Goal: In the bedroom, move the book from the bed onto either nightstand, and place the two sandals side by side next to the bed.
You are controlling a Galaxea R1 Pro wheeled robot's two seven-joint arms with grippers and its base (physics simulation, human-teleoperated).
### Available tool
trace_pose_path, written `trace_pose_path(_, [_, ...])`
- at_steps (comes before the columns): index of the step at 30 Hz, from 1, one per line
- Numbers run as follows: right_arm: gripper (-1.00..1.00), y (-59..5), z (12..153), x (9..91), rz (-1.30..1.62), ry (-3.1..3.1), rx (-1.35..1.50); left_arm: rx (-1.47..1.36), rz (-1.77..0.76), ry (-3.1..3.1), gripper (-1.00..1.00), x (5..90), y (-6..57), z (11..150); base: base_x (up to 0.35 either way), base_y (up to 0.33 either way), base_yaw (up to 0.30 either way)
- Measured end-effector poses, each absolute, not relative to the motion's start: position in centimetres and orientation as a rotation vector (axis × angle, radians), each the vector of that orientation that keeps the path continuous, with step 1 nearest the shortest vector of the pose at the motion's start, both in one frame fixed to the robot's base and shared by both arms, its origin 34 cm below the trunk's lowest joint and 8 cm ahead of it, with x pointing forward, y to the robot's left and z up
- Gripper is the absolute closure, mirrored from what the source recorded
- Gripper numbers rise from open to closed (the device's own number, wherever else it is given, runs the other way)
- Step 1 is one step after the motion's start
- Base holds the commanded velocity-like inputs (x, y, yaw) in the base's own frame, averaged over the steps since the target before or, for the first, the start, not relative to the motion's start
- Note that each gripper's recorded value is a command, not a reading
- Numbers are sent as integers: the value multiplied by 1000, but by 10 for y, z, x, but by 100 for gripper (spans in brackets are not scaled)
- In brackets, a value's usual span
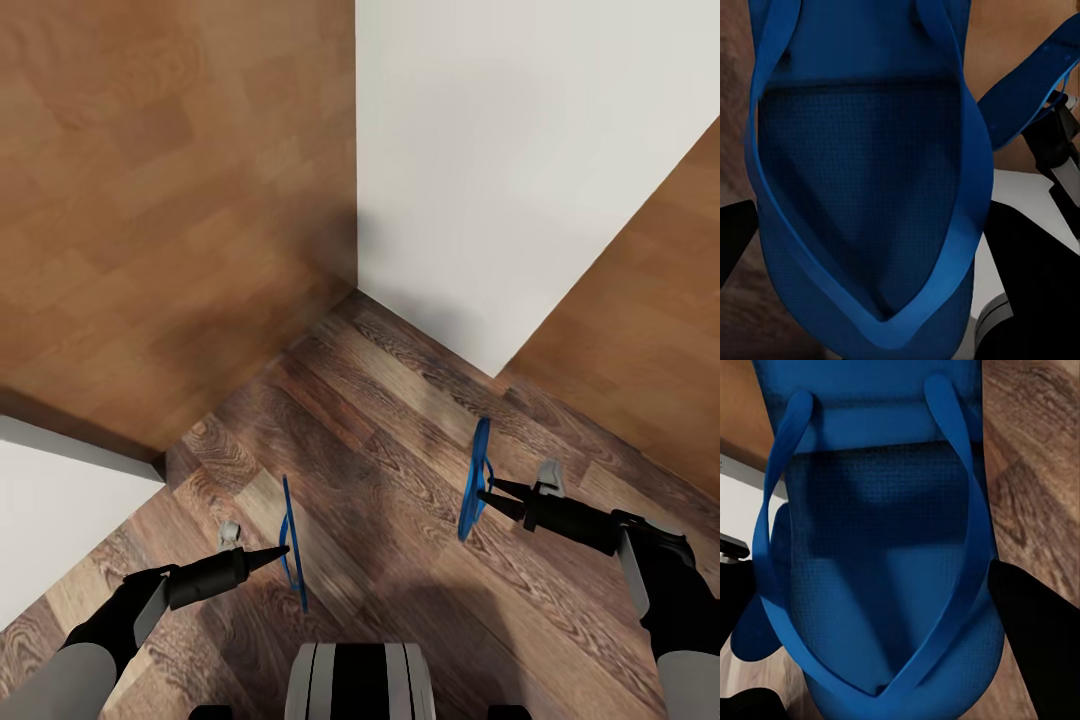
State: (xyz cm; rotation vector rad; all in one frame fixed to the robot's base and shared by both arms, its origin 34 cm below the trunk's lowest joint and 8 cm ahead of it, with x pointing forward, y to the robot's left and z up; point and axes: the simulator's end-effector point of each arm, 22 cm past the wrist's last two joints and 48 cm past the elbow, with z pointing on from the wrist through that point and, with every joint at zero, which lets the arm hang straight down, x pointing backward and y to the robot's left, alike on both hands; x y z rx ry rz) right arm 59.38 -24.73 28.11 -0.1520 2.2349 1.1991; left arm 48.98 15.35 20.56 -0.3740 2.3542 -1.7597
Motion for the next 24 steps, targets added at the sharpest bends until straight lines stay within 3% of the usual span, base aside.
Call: trace_pose_path(24, [100,-247,303,602,1187,2199,-176,-334,-1756,2324,100,501,151,224,0,0,0])
